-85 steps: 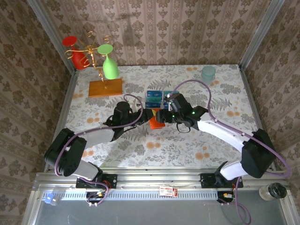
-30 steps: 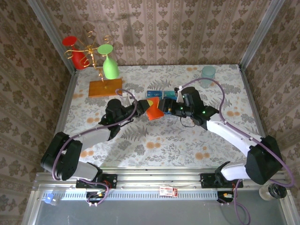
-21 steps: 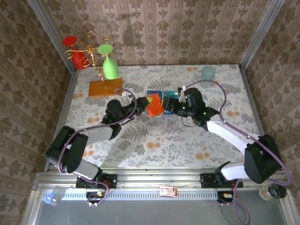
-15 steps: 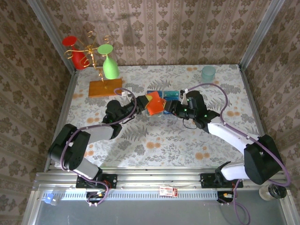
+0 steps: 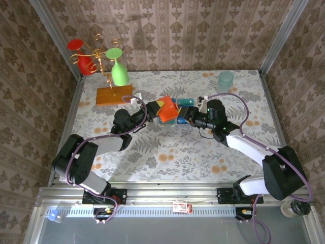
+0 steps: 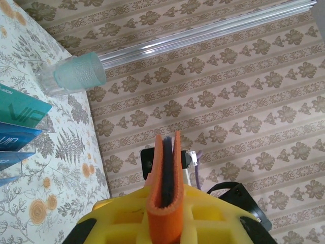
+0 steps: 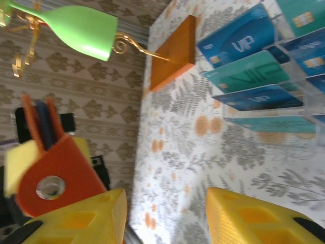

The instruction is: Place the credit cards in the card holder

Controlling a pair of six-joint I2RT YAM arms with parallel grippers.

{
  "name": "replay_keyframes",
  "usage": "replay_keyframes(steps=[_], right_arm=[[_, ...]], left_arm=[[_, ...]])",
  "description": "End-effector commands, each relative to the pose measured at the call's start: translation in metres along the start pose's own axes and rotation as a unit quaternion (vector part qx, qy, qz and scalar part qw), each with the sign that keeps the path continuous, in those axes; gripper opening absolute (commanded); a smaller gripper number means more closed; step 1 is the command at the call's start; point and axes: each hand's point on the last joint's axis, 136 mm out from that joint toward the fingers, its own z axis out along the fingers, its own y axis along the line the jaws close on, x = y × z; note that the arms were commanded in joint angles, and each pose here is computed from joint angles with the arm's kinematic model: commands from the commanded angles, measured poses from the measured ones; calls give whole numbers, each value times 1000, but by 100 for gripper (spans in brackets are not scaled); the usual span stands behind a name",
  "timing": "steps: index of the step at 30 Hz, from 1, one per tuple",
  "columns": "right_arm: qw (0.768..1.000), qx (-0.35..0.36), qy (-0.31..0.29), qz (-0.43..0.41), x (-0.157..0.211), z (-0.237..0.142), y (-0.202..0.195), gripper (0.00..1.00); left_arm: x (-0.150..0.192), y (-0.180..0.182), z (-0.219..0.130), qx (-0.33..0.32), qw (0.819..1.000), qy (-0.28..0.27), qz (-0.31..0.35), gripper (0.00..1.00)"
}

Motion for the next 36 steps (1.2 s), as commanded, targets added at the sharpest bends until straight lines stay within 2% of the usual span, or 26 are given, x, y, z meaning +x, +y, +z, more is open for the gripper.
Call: replay_keyframes(steps=[1, 4, 9, 10, 14, 16, 23, 28, 33, 36], right_arm=[[997, -77, 1, 17, -5, -1, 29, 45], [994, -102, 5, 24, -6, -2, 39, 45], [996, -91, -3, 7, -7, -9, 40, 45], [997, -80, -6, -1, -6, -12, 38, 48], [998, -51, -16, -44, -7, -25, 39, 75], [997, -38, -13, -62, -6, -27, 41, 83], [997, -23, 5, -78, -6, -8, 45, 86], [997, -21, 14, -69, -6, 9, 37, 80], [998, -34, -7, -44, -18, 6, 27, 46], [998, -45, -12, -31, -20, 3, 24, 38]], left_arm=[[-4, -13, -1, 26, 1000, -8, 6, 0], [-3, -13, -1, 27, 1000, -7, 5, 0], [-3, -12, -1, 26, 1000, -5, 3, 0], [-2, -12, 0, 26, 1000, -4, 3, 0], [0, -9, 0, 23, 1000, 1, 0, 0], [1, -8, 1, 23, 1000, 4, -2, 0], [3, -9, 4, 25, 1000, 9, -1, 0], [3, -11, 6, 28, 1000, 10, -1, 0], [3, -12, 6, 29, 1000, 10, 0, 0], [2, -12, 6, 30, 1000, 8, 0, 0]])
